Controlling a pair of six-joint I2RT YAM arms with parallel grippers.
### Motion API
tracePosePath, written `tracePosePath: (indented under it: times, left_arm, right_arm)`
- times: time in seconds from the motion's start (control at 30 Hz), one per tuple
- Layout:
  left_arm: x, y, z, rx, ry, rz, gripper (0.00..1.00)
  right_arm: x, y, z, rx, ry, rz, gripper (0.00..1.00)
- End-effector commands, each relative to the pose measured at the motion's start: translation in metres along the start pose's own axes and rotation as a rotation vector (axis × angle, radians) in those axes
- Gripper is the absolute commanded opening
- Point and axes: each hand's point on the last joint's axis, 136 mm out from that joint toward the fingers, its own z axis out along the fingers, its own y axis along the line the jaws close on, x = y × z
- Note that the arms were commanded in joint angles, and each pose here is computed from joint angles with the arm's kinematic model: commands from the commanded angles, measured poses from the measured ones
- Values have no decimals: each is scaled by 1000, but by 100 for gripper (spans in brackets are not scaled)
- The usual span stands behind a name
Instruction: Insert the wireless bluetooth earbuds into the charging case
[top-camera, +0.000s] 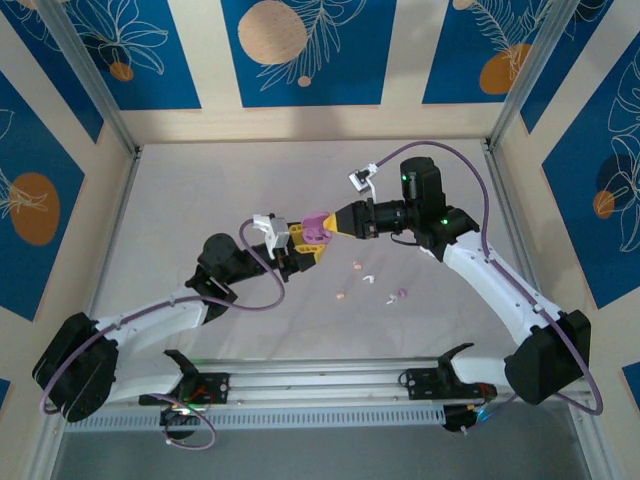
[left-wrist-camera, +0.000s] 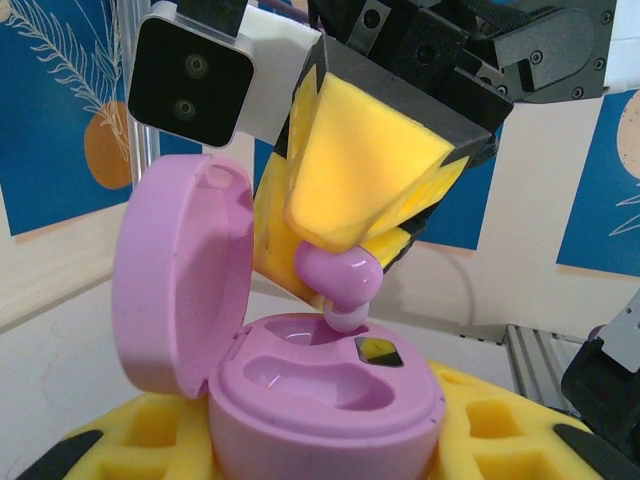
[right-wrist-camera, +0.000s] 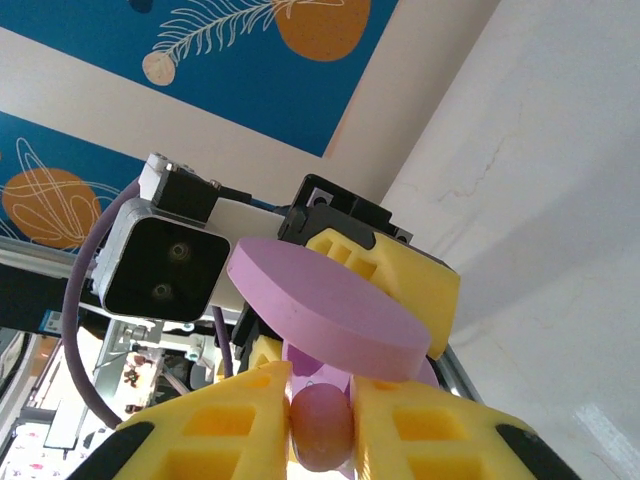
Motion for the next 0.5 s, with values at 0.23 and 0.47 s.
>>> tracePosePath:
  times: [0.23, 0.47]
  left_arm:
    - [-24, -12, 6, 62, -71, 42, 25]
    - [-25, -13, 5, 62, -75, 44, 25]
  right_arm:
    - [-5, 6, 5, 13, -5, -33, 22]
    - [-2, 1, 7, 37, 5, -27, 22]
